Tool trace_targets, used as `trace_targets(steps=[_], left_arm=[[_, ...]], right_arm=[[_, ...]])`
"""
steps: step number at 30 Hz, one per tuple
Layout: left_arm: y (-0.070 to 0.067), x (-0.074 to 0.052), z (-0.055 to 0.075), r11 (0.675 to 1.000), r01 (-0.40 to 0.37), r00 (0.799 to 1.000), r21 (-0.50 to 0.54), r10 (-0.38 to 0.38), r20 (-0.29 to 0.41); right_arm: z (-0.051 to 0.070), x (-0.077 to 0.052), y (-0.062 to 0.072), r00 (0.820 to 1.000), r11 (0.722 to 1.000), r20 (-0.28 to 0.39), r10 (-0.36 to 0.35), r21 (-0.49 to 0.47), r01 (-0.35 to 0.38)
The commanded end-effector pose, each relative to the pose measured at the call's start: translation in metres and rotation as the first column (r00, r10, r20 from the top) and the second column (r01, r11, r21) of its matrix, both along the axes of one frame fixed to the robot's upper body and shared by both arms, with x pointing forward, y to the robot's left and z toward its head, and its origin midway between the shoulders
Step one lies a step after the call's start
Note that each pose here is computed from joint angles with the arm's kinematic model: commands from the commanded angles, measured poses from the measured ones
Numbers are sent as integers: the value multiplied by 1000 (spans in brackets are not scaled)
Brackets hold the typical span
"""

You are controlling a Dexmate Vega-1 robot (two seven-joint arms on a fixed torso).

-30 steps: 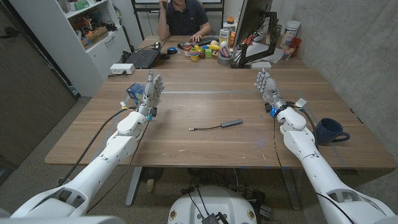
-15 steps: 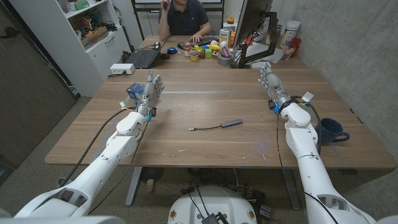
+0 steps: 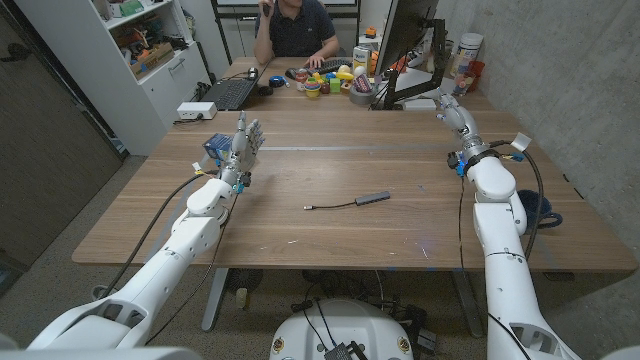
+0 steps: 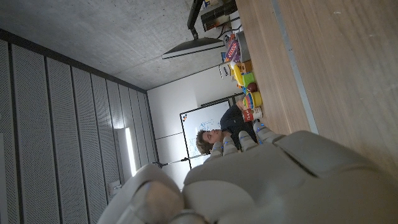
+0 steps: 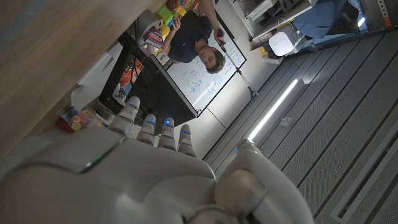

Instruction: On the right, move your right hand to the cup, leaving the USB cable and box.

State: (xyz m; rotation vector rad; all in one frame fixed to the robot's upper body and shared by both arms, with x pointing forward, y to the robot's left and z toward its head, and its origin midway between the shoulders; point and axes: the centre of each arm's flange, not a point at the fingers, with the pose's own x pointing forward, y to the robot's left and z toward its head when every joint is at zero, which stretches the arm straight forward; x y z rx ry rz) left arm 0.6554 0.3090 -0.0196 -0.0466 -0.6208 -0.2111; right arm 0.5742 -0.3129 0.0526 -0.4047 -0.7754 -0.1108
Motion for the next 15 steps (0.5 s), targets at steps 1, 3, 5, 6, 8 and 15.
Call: trace_targets(steps=[1,3,5,6,8,15], left_arm=[[0,2,1,1000,7,1000,3,-7,2],[0,3,1,1000,8,1000,4,-8,3],[0,3,2,1000,9,1000,4,-9,4],[0,3,2,1000,9,1000,3,-9,4],[-1,3,2,1000,11,1000,5,-11,4],[-2,4,2,1000,14,1000,10,-14,3]], right_arm=[[23,-37,-9,980,980,94,-173,-86,181],[26,-42,-9,975,973,108,-195,-103,206],[29,-47,-10,967,963,122,-224,-122,239],[30,-49,-11,964,959,127,-235,-129,251],[32,-52,-14,959,952,134,-249,-146,268],[38,-65,-31,938,914,138,-318,-218,342]])
